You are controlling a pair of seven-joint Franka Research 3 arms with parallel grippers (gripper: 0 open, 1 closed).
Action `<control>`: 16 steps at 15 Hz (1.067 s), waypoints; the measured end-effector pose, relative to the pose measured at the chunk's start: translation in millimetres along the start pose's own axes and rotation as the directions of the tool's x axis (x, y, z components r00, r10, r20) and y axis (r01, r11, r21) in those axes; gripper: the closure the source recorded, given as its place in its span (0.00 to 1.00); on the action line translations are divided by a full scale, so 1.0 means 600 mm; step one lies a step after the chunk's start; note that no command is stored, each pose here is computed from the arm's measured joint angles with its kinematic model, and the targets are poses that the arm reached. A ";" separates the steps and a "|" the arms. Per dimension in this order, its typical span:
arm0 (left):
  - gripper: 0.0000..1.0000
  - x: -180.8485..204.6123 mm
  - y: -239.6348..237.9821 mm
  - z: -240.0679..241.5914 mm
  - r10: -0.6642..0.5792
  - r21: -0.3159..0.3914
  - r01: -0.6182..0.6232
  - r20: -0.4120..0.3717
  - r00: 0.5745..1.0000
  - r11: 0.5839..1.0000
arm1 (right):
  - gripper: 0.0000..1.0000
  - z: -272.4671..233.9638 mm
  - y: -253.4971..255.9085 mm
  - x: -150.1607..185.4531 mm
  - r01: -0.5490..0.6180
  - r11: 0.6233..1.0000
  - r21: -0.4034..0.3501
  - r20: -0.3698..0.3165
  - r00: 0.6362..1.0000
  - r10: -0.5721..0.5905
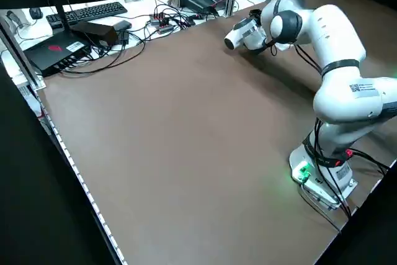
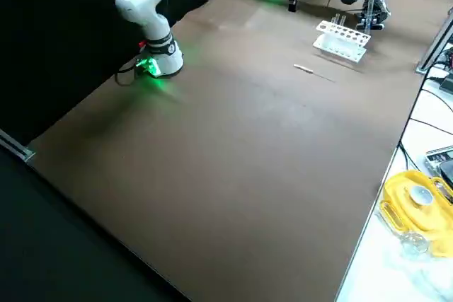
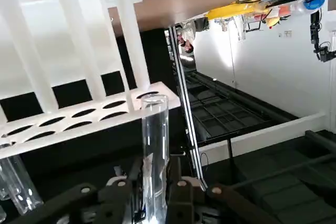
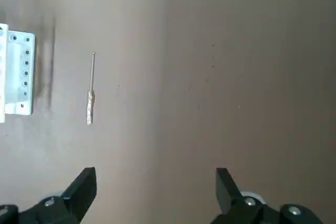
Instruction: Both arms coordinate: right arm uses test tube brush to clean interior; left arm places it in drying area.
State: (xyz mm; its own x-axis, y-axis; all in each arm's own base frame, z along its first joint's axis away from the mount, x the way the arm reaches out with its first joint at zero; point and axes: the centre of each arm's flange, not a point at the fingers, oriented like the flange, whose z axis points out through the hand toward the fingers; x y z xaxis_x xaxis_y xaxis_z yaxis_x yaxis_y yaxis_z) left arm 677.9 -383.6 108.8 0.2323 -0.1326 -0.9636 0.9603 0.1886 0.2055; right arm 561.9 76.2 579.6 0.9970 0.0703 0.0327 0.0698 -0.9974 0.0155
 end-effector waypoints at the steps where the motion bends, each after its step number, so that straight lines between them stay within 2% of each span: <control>1: 0.77 0.000 0.000 0.000 0.000 0.000 0.000 0.000 1.000 1.000 | 0.00 0.000 0.000 0.000 0.000 1.000 0.000 0.000 1.000 0.000; 16: 0.77 0.012 -0.010 -0.003 -0.016 0.003 0.016 -0.008 1.000 1.000 | 0.00 0.000 -0.002 0.000 0.002 1.000 0.000 0.000 1.000 -0.002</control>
State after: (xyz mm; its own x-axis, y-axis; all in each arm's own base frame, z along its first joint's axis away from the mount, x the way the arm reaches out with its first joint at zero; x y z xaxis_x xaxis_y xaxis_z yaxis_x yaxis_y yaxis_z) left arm 673.6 -384.1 100.0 0.2155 -0.1274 -0.9682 0.9644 0.1836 0.1905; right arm 561.9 77.2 579.6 0.9969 0.0719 0.0331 0.0714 -0.9973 0.0155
